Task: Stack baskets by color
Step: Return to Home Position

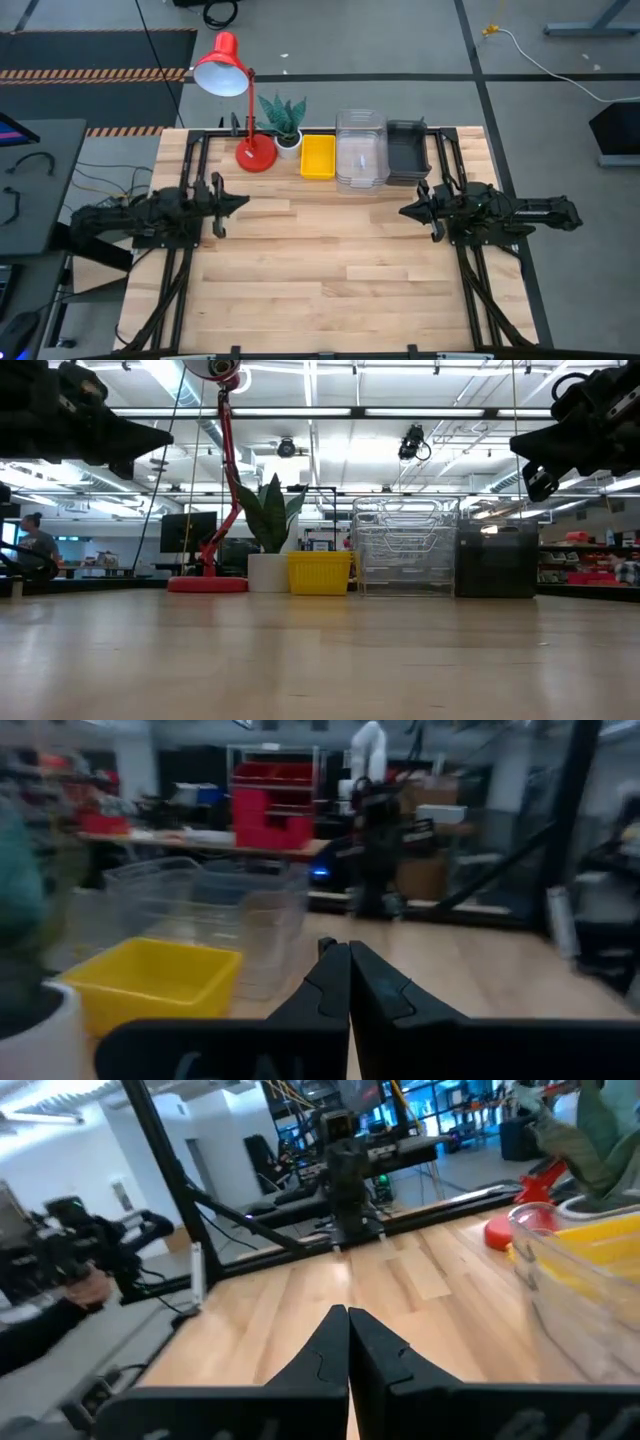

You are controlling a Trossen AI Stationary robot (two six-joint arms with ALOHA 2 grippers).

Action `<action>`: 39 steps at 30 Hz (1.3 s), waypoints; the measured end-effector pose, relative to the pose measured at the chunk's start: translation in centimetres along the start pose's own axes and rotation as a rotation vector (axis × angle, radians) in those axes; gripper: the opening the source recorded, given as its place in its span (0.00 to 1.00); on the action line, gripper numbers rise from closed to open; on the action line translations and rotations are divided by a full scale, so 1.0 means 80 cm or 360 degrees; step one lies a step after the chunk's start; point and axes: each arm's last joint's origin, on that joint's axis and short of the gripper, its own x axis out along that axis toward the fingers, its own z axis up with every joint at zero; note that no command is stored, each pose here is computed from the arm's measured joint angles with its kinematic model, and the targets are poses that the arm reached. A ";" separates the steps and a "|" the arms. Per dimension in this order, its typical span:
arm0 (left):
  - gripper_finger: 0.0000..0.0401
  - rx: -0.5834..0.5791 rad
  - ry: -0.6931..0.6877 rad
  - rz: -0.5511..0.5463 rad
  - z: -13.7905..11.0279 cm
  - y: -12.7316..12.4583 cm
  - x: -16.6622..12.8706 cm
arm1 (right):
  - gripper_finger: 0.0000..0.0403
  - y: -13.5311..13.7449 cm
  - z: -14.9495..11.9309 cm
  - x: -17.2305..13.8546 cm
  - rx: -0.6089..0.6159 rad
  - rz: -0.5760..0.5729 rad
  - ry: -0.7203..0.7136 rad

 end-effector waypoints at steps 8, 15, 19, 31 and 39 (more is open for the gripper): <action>0.00 0.0149 0.0051 0.0089 -0.004 -0.011 -0.003 | 0.00 -0.004 0.001 -0.001 -0.0197 -0.0090 -0.0025; 0.00 0.0102 0.0056 0.0131 -0.005 0.006 -0.001 | 0.00 -0.010 0.003 -0.001 -0.0206 -0.0136 -0.0025; 0.01 0.0084 0.0098 0.0128 -0.007 0.015 -0.001 | 0.00 -0.010 0.001 0.000 -0.0266 -0.0107 0.0010; 0.02 0.0138 0.0067 0.0141 -0.005 0.019 -0.002 | 0.04 -0.011 0.001 0.001 -0.0323 -0.0121 0.0017; 0.06 0.0140 0.0021 0.0140 -0.001 0.019 -0.002 | 0.06 -0.010 0.001 0.001 -0.0321 -0.0120 0.0015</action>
